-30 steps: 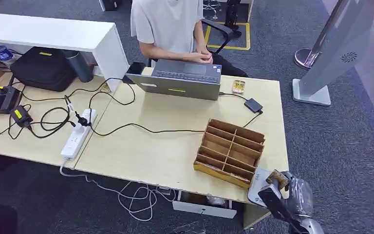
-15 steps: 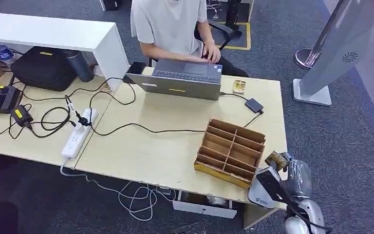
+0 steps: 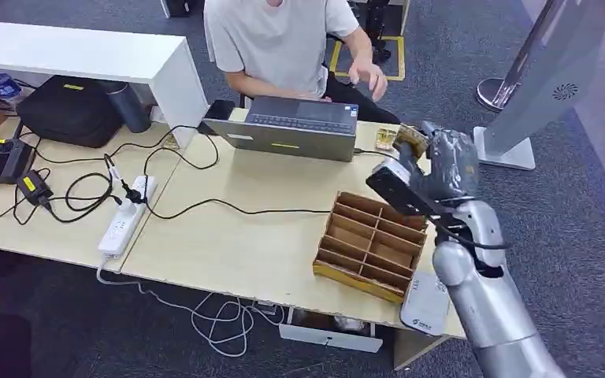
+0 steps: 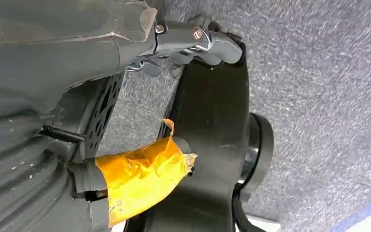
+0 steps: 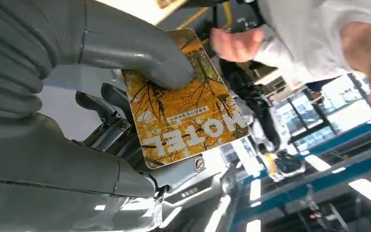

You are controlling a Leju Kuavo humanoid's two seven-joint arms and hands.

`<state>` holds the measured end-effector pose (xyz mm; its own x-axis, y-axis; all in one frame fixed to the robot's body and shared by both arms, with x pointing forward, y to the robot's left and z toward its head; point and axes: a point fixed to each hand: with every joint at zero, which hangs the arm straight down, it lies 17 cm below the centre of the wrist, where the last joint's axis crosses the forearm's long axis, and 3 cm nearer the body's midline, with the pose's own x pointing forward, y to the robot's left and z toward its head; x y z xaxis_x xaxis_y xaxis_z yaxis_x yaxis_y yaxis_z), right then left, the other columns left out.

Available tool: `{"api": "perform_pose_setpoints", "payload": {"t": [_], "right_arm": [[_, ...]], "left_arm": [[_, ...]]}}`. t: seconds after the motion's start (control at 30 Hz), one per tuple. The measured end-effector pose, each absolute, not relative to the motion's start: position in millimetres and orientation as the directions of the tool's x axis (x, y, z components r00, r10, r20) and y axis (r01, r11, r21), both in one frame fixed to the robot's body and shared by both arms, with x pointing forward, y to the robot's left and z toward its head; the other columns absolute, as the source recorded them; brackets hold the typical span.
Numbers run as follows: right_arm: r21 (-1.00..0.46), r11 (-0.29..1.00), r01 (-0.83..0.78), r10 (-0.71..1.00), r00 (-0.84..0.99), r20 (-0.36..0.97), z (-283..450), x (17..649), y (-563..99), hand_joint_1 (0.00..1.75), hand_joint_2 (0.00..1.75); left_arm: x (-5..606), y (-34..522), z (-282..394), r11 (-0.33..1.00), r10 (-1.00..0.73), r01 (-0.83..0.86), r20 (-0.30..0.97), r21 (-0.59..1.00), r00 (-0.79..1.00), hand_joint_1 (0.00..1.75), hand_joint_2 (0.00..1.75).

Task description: Pass the card to the sensor for recognition and then transmit it.

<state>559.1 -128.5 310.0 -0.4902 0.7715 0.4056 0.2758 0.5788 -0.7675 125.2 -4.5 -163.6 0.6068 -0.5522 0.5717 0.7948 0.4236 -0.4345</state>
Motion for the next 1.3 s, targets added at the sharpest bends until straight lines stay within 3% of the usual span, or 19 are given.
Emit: {"api": "perform_pose_setpoints", "payload": {"t": [0.23, 0.63, 0.67, 1.3], "right_arm": [[-0.804, 0.544, 0.241, 0.777, -0.506, 0.374, 333.6, 584.2, -74.1, 1.75, 1.75], [-0.880, 0.436, 0.190, 0.833, -0.454, 0.315, 306.1, 604.4, -49.7, 1.75, 1.75], [-0.883, 0.433, 0.183, 0.835, -0.450, 0.316, 301.7, 605.0, -50.6, 0.00, 1.75], [-0.876, 0.458, 0.154, 0.820, -0.453, 0.349, 278.4, 604.5, -56.8, 0.00, 1.75]], "left_arm": [[119.7, -4.3, -162.7, 0.413, -0.562, 0.787, 0.552, -0.458, 0.616, 0.00, 1.75], [115.6, -1.4, -165.0, 0.425, -0.577, 0.769, 0.512, -0.477, 0.636, 0.00, 1.75], [115.2, -1.3, -165.1, 0.425, -0.578, 0.769, 0.510, -0.477, 0.636, 0.00, 1.75], [114.5, -2.0, -164.0, 0.425, -0.571, 0.763, 0.509, -0.487, 0.644, 0.00, 1.75]]}}
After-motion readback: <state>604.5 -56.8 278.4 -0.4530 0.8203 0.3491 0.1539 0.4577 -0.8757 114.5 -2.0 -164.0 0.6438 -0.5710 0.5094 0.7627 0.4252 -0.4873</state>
